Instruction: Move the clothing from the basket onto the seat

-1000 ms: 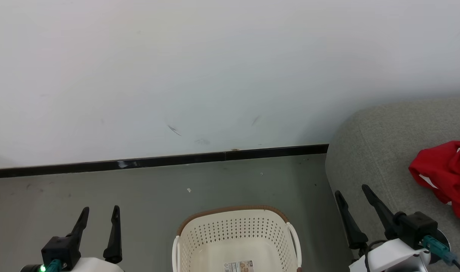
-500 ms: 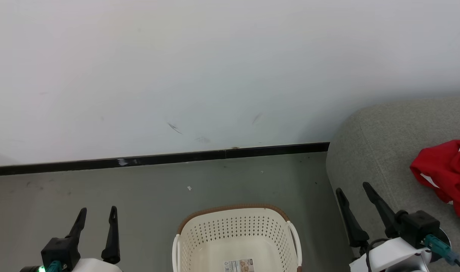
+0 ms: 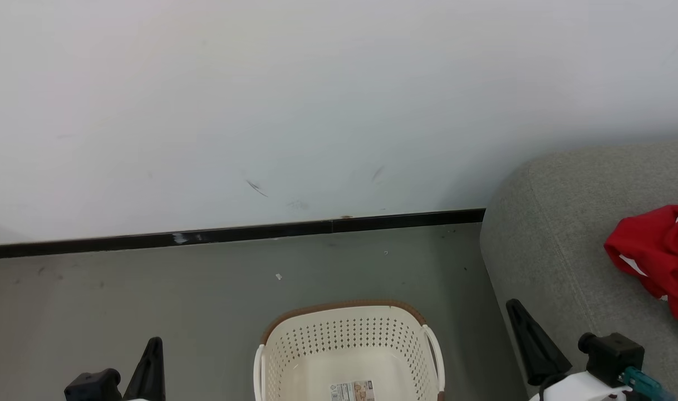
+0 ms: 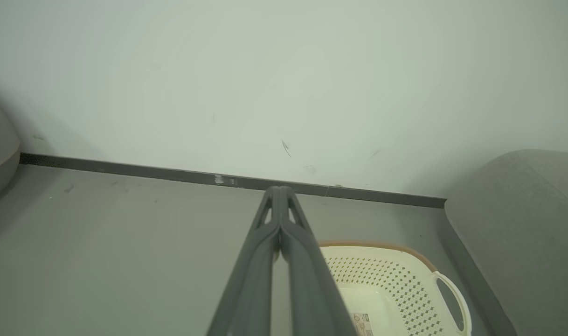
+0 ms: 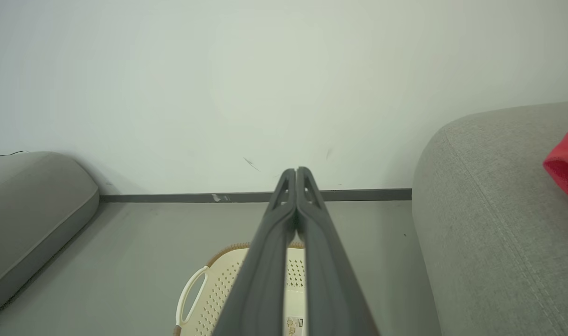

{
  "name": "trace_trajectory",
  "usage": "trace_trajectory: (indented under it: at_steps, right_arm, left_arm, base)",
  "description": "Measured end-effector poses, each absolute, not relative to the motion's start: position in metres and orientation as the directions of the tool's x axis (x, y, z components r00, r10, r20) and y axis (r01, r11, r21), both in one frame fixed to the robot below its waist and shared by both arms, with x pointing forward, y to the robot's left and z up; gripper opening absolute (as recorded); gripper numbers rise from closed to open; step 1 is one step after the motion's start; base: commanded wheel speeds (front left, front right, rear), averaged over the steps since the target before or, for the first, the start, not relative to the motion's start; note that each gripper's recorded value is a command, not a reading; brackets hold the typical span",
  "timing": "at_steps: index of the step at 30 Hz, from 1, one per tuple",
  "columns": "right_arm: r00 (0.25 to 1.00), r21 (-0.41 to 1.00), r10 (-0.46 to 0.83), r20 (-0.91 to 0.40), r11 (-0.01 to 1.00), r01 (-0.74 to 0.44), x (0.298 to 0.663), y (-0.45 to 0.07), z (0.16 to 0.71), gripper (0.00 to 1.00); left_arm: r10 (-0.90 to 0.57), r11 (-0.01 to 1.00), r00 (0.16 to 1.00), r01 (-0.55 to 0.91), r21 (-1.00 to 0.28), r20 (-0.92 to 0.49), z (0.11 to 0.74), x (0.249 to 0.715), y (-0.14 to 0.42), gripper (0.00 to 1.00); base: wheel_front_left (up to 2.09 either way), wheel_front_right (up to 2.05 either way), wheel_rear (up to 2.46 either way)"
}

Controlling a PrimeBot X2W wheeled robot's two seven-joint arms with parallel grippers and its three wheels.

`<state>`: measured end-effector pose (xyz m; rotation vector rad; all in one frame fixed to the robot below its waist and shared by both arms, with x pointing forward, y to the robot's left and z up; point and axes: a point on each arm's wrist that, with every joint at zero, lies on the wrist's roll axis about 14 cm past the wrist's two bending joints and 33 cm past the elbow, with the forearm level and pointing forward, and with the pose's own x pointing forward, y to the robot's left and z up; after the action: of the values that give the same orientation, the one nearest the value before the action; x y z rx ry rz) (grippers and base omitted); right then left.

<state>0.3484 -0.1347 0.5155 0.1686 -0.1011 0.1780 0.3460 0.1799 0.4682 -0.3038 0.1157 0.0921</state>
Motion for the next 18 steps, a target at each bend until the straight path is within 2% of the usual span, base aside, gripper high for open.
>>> trace_trajectory:
  at_steps: [18]
  right_arm:
    - [0.995,0.464,0.064,0.082,0.881,-0.095,0.350,-0.156,0.508,0.00]
  left_arm:
    - [0.062,0.840,0.977,-0.161,-0.519,-0.203,0.458,0.350,0.183,0.00]
  base:
    - [0.00,0.00,0.00]
